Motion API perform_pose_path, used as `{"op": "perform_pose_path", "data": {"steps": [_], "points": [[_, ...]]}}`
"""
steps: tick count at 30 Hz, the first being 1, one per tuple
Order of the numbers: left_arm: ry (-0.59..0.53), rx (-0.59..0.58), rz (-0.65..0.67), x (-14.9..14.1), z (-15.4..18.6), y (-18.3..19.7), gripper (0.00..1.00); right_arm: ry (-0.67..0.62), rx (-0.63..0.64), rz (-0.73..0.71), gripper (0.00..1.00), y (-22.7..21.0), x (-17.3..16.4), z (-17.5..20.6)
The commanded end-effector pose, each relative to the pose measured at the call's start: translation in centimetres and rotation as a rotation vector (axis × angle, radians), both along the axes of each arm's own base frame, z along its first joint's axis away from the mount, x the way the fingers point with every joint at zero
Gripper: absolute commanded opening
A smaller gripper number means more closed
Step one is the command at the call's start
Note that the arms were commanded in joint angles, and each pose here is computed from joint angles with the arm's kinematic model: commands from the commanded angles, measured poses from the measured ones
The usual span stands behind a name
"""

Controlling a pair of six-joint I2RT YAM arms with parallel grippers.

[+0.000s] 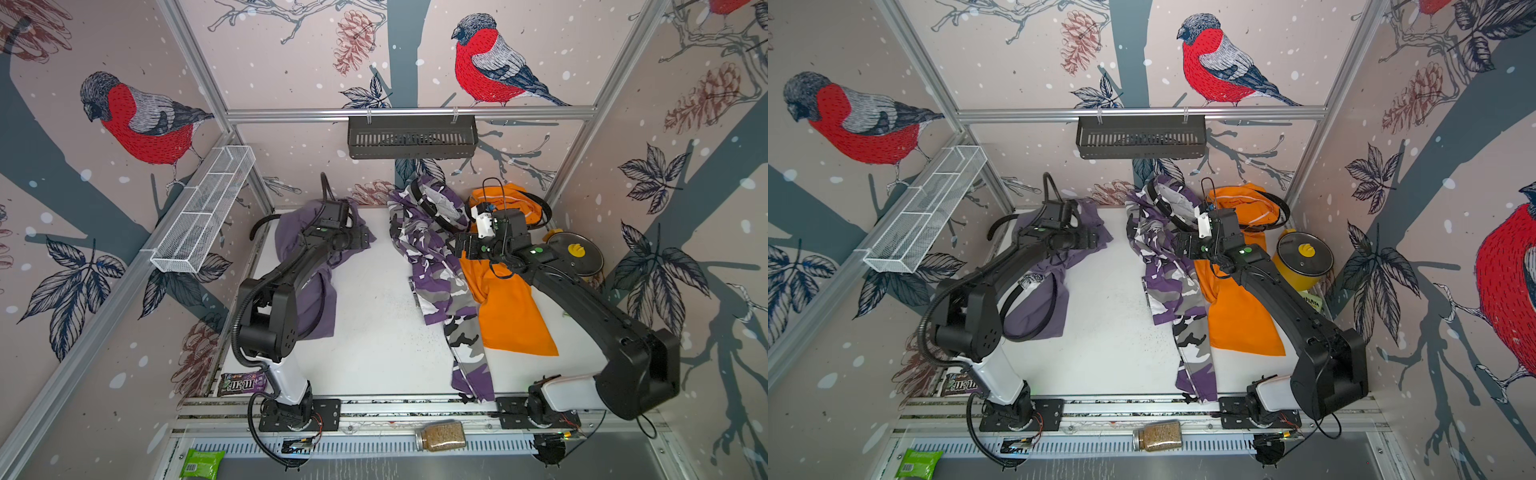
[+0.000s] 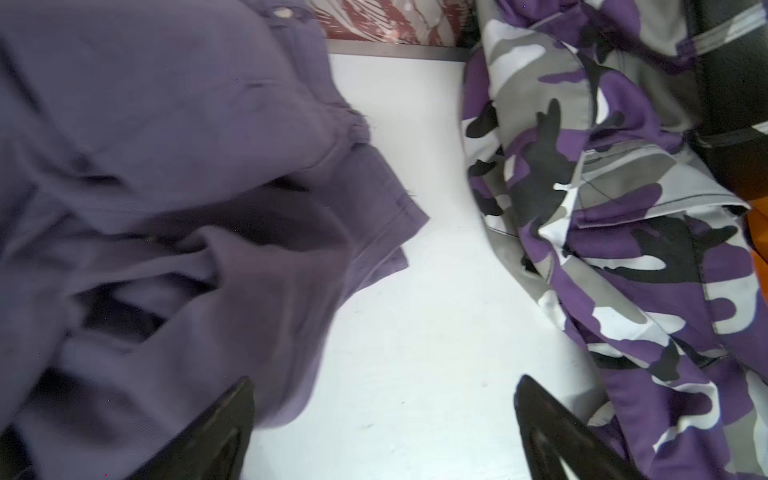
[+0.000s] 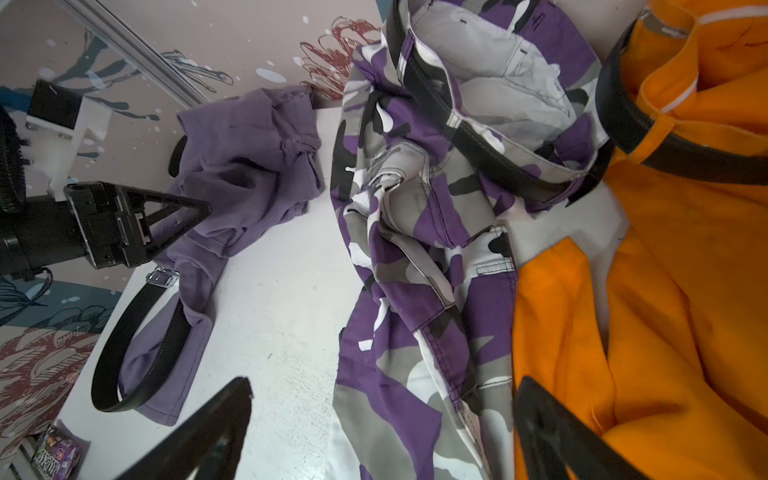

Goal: Remove the belt from the trousers
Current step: Place the trousers at the corner of the board, then adjust the trousers at the center of the board.

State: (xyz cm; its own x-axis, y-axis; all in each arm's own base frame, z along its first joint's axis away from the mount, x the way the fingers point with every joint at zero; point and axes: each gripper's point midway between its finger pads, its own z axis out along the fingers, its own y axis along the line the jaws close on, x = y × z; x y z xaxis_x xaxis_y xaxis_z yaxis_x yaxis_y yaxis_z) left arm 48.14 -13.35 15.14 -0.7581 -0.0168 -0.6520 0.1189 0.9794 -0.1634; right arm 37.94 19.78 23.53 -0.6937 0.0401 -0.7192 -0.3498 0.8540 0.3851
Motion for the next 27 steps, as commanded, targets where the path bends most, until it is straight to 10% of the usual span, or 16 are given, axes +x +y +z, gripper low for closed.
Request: {"op": "perform_pose_path", "data": {"steps": [1, 10, 18, 27], "points": [[0.04, 0.001, -0.012, 0.9, -2.0, -1.9, 0.87, -0.032, 0.023, 0.035, 0.99, 1.0, 0.7, 0.7], [0.026, -0.063, -0.071, 5.9, -7.6, -5.5, 0.51, -0.018, 0.038, 0.028, 0.99, 0.9, 0.2, -0.3], [0.12, -0.015, 0.119, 7.9, -12.1, -1.1, 0.26, 0.0, 0.025, 0.015, 0.99, 0.3, -0.2, -1.4], [0.113, -0.01, 0.201, 7.9, -11.7, 2.4, 0.21, -0.007, -0.037, -0.018, 1.0, 0.2, 3.7, -3.4]]}}
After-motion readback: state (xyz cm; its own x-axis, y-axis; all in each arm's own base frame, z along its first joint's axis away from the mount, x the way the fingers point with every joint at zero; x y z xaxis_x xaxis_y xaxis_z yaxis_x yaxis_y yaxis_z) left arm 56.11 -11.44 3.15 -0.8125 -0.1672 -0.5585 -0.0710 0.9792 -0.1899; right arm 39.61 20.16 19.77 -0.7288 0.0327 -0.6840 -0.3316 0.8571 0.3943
